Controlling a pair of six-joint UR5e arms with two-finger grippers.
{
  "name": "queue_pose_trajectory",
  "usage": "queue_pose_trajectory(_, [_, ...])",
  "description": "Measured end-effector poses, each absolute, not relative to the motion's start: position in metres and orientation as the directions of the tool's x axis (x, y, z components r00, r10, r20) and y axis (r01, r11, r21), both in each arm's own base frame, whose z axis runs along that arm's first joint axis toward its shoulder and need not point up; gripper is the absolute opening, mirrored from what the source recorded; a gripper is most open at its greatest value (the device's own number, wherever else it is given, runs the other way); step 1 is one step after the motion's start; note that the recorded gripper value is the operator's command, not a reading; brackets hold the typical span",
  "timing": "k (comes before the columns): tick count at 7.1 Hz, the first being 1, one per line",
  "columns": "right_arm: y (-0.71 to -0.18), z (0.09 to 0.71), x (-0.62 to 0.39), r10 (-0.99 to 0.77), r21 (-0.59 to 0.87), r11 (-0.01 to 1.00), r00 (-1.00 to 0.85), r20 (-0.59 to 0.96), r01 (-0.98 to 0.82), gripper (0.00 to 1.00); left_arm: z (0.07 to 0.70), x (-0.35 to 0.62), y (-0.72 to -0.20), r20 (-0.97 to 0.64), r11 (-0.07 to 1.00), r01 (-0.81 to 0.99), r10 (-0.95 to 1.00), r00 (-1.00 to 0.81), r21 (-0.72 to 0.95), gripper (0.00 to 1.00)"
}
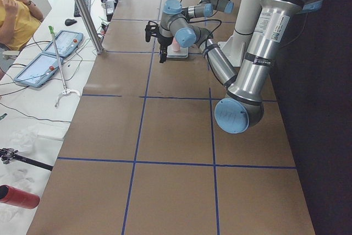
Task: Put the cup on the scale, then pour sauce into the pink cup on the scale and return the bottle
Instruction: 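Tip the bottle upright and move it back away from the scale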
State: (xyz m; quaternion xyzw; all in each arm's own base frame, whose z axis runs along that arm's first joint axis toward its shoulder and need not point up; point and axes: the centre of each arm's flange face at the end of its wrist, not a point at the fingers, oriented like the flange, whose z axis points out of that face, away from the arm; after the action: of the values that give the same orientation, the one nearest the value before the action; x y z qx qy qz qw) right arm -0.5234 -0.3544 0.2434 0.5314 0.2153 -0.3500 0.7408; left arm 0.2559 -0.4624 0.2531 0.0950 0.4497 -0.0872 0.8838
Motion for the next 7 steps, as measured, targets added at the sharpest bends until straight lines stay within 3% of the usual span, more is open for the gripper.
queue_pose_trajectory(4, [-0.342,0.248,-0.529,-0.220,0.885,0.302,0.929,-0.296,0.354,0.00,0.250,0.253,-0.460,-0.815,0.966,0.243,-0.067,0.576,0.093,1.00])
queue_pose_trajectory(7, [-0.338,0.277,-0.509,-0.203,0.933,0.357,0.979,0.031,0.045,0.00,0.251,0.253,-0.460,-0.814,0.966,0.242,-0.067,0.576,0.091,1.00])
